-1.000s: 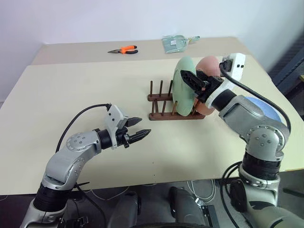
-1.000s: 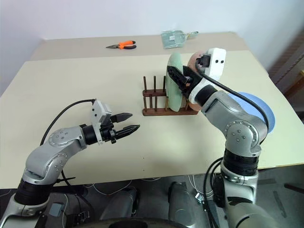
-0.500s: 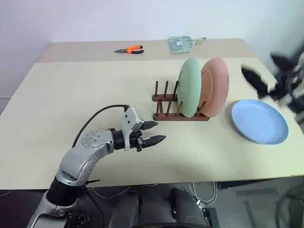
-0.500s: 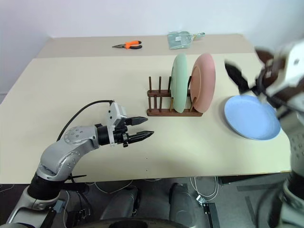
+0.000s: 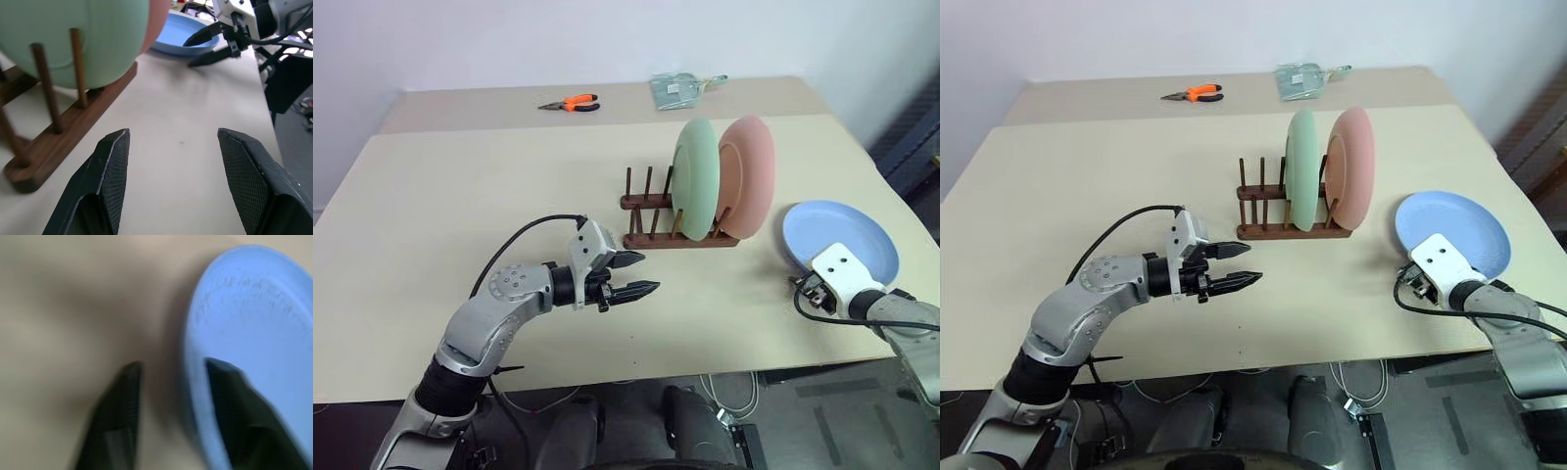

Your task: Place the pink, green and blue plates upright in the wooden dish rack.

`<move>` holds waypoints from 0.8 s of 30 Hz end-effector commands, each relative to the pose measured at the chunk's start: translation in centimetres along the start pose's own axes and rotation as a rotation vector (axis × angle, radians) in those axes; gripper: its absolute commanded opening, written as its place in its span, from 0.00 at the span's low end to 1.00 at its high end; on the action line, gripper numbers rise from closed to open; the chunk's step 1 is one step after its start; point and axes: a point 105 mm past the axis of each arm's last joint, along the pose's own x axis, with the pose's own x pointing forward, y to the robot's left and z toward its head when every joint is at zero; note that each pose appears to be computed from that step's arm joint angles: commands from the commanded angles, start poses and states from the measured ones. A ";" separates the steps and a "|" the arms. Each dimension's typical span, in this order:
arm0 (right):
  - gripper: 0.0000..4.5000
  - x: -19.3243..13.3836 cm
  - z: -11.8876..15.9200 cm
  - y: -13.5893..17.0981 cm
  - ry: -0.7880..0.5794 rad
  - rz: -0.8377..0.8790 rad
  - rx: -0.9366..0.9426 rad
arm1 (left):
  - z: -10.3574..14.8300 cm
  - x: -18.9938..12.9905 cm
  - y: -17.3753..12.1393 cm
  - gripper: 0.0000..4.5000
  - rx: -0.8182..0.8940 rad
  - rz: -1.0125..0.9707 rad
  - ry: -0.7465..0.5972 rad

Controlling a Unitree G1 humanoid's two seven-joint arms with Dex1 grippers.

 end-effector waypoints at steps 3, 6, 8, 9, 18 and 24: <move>0.01 0.1 1.8 -3.0 -0.068 -0.150 -0.048 | 1.0 -0.6 -0.1 0.65 0.045 0.021 -0.029; 0.01 -1.0 7.9 -7.6 -0.289 -0.401 -0.118 | 0.9 -0.9 0.1 0.65 0.043 0.032 -0.023; 0.01 -2.4 11.3 -9.5 -0.408 -0.501 -0.123 | 0.8 -1.0 0.2 0.65 0.041 0.037 -0.021; 0.01 -3.0 12.6 -10.0 -0.462 -0.523 -0.101 | 0.8 -1.1 0.2 0.65 0.040 0.038 -0.020; 0.01 -13.4 31.3 -4.0 -1.347 0.251 0.615 | 0.4 -1.8 1.4 0.65 0.048 0.094 -0.022; 0.01 -9.5 33.9 3.9 -1.089 0.664 1.008 | -0.4 -4.7 4.3 0.65 0.049 0.233 -0.005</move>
